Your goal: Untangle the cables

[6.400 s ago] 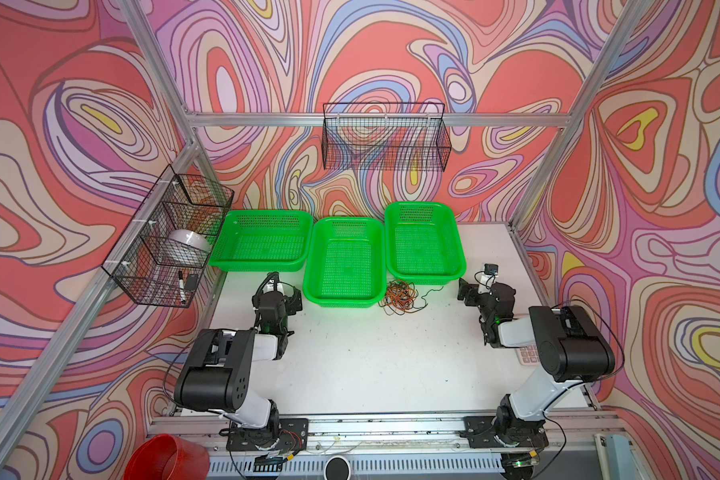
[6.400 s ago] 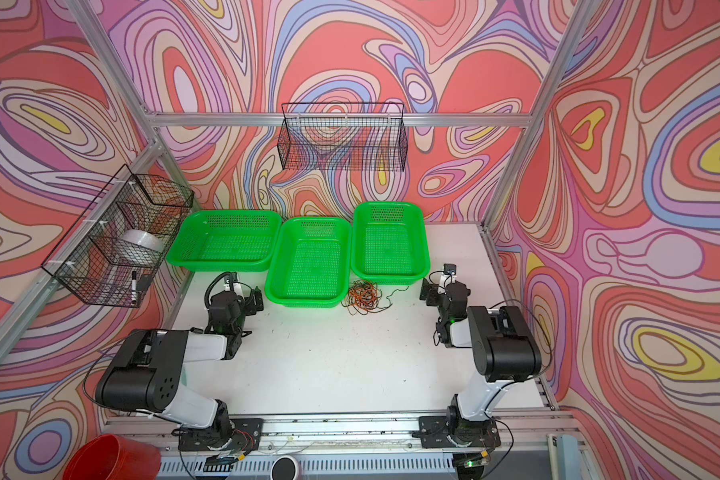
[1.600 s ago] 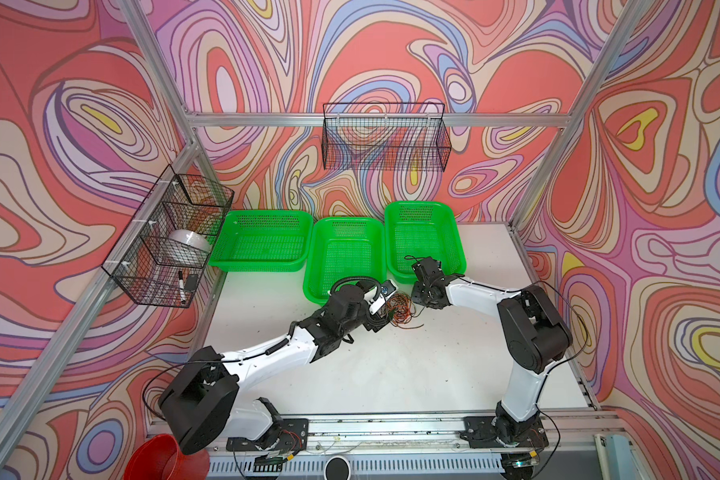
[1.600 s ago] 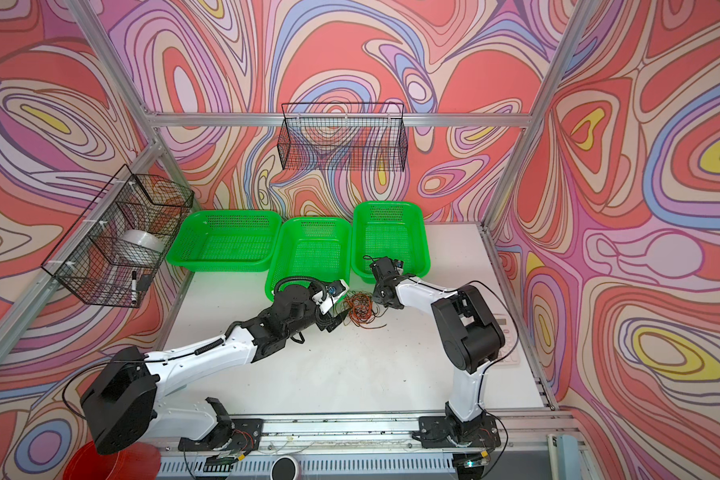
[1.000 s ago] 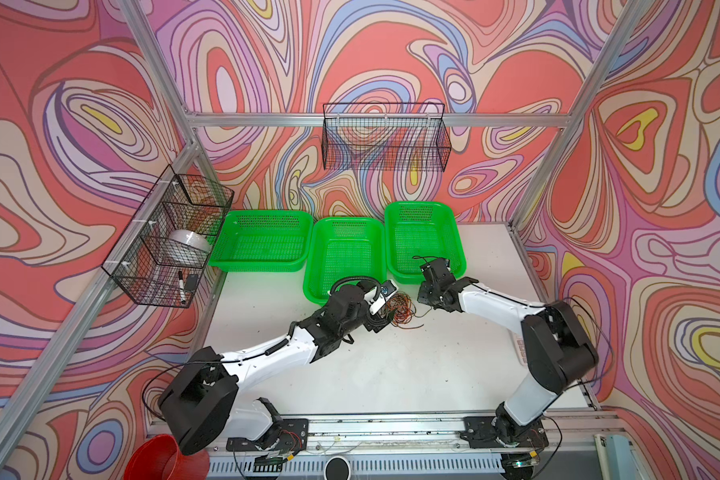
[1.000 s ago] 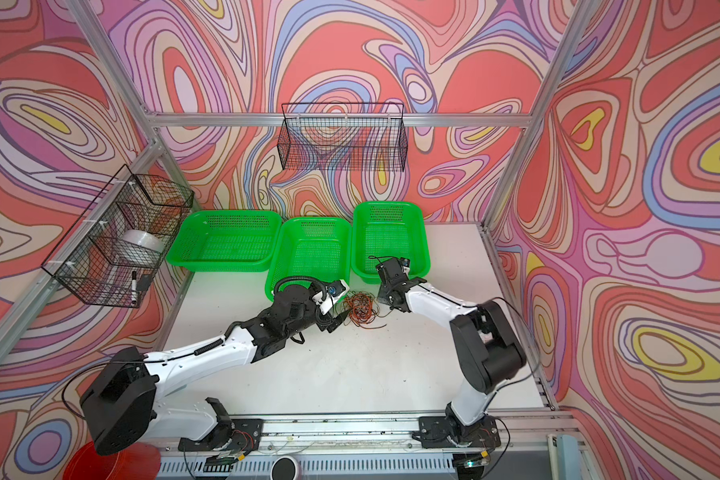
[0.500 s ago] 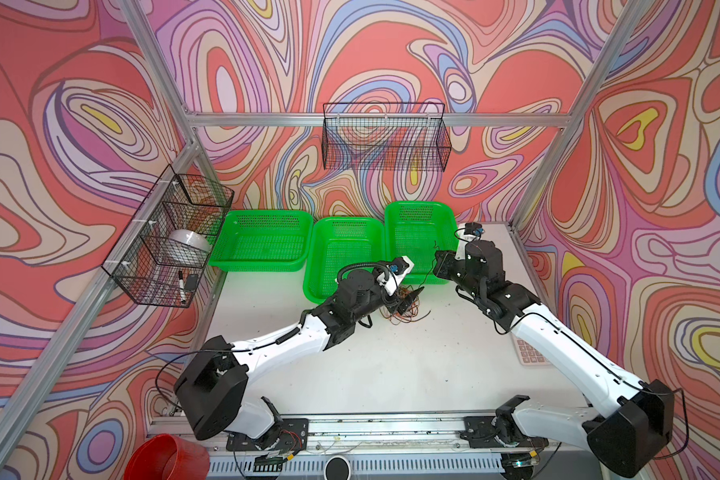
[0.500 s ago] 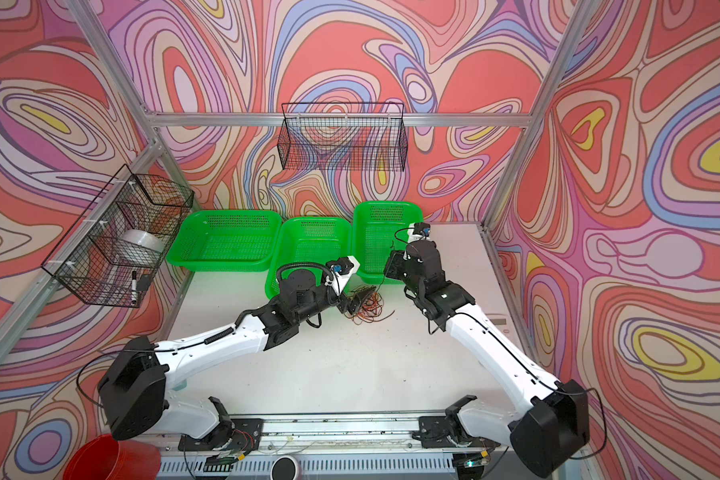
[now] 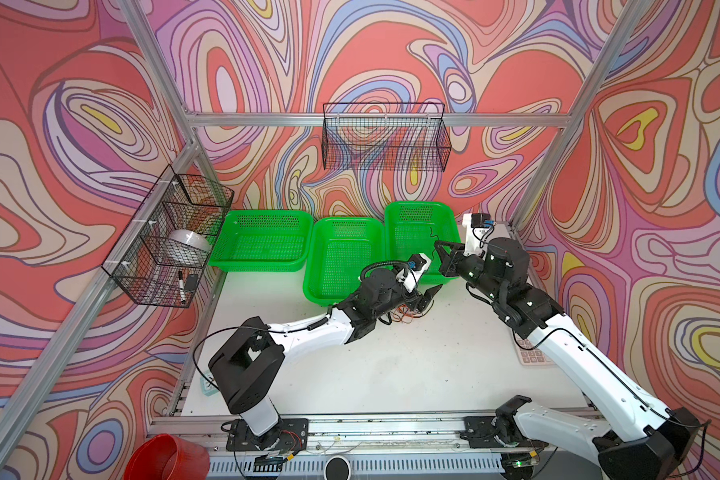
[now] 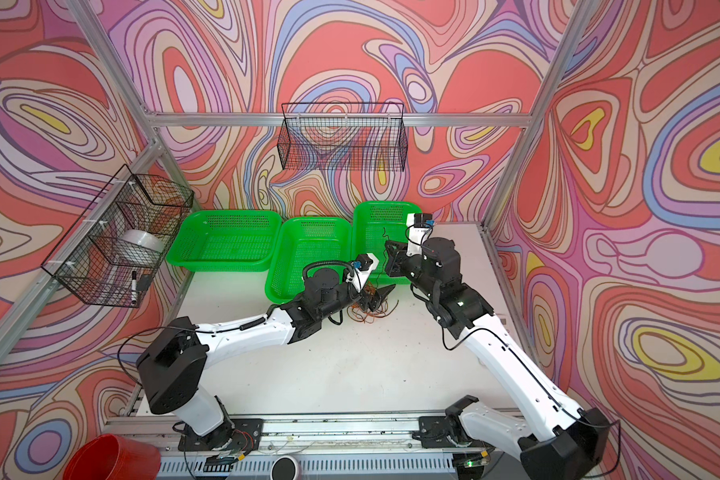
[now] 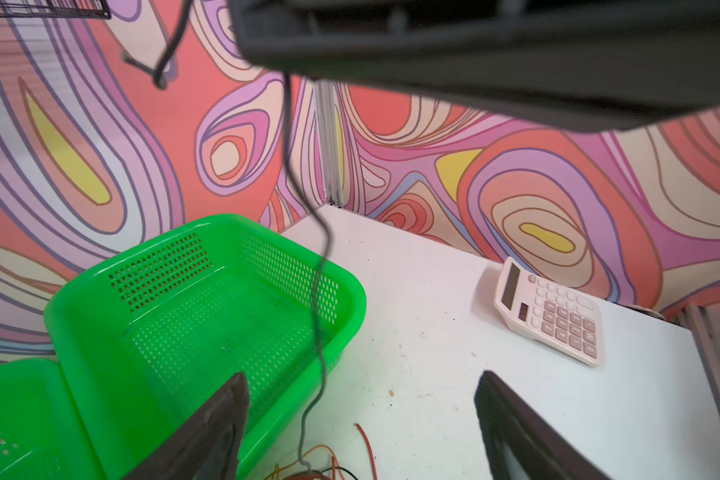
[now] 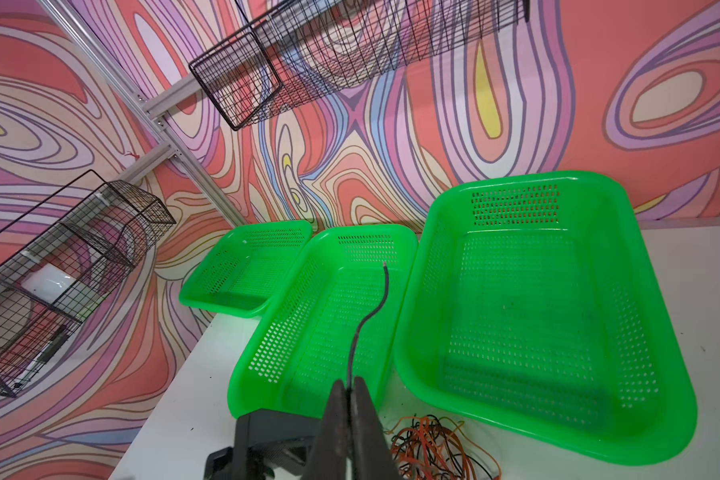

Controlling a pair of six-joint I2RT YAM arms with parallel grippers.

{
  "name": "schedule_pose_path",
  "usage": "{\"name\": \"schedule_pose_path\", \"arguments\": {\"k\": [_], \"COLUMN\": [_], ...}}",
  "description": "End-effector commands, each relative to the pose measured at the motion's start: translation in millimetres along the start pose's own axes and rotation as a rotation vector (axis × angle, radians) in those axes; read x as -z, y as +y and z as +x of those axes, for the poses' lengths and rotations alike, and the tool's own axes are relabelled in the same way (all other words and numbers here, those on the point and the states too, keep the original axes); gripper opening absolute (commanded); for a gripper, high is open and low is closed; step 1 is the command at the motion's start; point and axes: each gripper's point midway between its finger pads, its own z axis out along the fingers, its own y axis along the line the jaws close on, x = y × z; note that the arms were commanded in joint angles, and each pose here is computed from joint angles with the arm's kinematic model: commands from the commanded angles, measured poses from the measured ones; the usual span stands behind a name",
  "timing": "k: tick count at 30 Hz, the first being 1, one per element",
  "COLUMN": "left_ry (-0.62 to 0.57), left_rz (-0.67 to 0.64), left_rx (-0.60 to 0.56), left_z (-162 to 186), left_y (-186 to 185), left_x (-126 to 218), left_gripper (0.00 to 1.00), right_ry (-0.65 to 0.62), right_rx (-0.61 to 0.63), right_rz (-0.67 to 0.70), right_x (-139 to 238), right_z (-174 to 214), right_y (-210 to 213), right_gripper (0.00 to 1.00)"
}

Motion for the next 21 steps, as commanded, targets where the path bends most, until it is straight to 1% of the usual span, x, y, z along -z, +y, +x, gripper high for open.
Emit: {"name": "schedule_pose_path", "arguments": {"k": [1, 3, 6, 8, 13, 15, 16, 17, 19, 21], "left_ry": [-0.113, -0.119, -0.127, -0.129, -0.139, -0.143, -0.142, -0.14, -0.141, -0.149], "left_rz": [-0.094, -0.116, -0.084, -0.062, -0.07, -0.064, -0.06, -0.058, -0.051, -0.044], "left_rx": [0.031, 0.032, 0.023, 0.018, 0.004, -0.009, -0.018, -0.023, -0.033, -0.034], "left_z": [-34, -35, -39, -41, -48, -52, -54, -56, -61, -67], "left_y": [17, 21, 16, 11, 12, 11, 10, 10, 9, 7], "left_x": [-5, -6, -10, -14, -20, -22, -22, -22, -22, -19], "left_gripper": [0.82, 0.77, 0.71, 0.69, 0.5, 0.45, 0.37, 0.3, 0.14, 0.01], "right_ry": [-0.059, -0.074, -0.069, -0.062, -0.07, -0.08, -0.086, -0.087, -0.088, -0.091], "right_rx": [0.036, 0.042, 0.055, 0.058, 0.076, 0.071, 0.08, 0.091, 0.105, 0.11], "right_rz": [-0.059, -0.072, -0.108, -0.122, -0.141, -0.145, -0.152, -0.156, -0.156, -0.154], "right_x": [15, 20, 23, 21, 23, 24, 25, 26, 28, 29], "right_z": [-20, -24, -25, -24, -28, -29, -30, -31, -34, -36], "right_y": [16, 19, 27, 29, 34, 34, 36, 37, 39, 39], "right_gripper": [0.0, 0.0, 0.0, 0.0, 0.0, 0.0, 0.0, 0.0, 0.0, 0.0]}}
